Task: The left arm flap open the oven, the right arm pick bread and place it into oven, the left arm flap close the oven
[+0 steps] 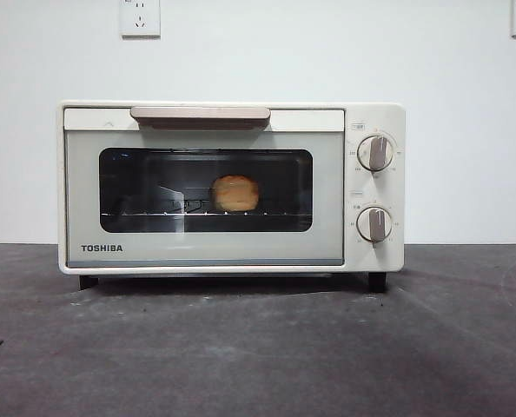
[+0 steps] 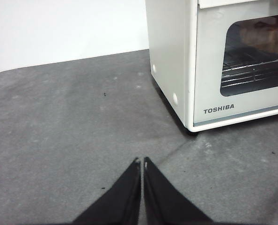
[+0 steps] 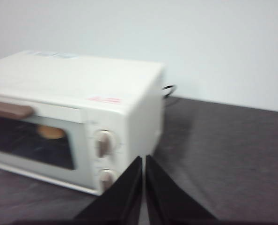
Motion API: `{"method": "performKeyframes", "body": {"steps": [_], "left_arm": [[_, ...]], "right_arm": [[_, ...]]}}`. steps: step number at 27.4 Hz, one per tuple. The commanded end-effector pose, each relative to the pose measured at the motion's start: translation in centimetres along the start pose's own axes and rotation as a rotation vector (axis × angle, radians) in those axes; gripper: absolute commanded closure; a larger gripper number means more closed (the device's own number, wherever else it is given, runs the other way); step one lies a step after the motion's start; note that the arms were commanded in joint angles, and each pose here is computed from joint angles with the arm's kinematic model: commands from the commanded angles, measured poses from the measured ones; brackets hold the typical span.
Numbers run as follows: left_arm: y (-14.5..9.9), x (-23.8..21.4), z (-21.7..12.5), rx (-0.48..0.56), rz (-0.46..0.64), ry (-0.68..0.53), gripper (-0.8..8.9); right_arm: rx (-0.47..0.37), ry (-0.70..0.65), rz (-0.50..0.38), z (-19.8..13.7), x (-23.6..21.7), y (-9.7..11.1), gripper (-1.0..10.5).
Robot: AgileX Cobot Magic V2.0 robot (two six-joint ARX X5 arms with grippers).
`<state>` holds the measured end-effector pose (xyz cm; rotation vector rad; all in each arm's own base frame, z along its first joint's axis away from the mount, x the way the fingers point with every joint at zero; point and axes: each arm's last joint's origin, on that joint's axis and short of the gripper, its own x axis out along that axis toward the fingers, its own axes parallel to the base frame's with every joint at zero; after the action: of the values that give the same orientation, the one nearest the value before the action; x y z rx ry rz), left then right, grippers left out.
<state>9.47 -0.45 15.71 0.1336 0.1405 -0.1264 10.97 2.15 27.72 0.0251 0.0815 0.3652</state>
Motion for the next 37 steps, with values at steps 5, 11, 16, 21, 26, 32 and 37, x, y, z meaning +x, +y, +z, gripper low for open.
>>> {"method": "performKeyframes", "body": {"steps": [5, 11, 16, 21, 26, 32, 37], "left_arm": [[-0.1, 0.2, -0.7, -0.005, 0.000, 0.026, 7.97], [-0.1, 0.2, -0.7, -0.005, 0.000, 0.026, 7.97], [-0.1, 0.2, -0.7, -0.005, 0.000, 0.026, 7.97], [-0.1, 0.2, -0.7, -0.005, 0.000, 0.026, 7.97], [-0.1, 0.2, -0.7, -0.005, 0.000, 0.025, 7.97], [-0.1, 0.2, -0.7, -0.005, 0.000, 0.025, 7.97], [-0.1, 0.2, -0.7, -0.005, 0.000, 0.026, 7.97]], "right_arm": [[-0.048, -0.143, -0.056, -4.3, -0.6, -0.6, 9.4], [-0.048, -0.155, -0.079, -7.2, -0.9, -0.7, 9.4], [-0.040, -0.162, -0.123, -8.5, -1.0, -0.8, 9.4], [-0.036, -0.156, -0.147, -9.4, -1.1, -0.8, 9.4], [-0.023, -0.121, -0.148, -10.6, -0.9, -0.9, 9.4], [0.013, 0.005, -0.195, -12.0, -0.8, -1.1, 9.4], [0.043, 0.091, -0.250, -12.9, -0.8, -1.3, 9.4]]}}
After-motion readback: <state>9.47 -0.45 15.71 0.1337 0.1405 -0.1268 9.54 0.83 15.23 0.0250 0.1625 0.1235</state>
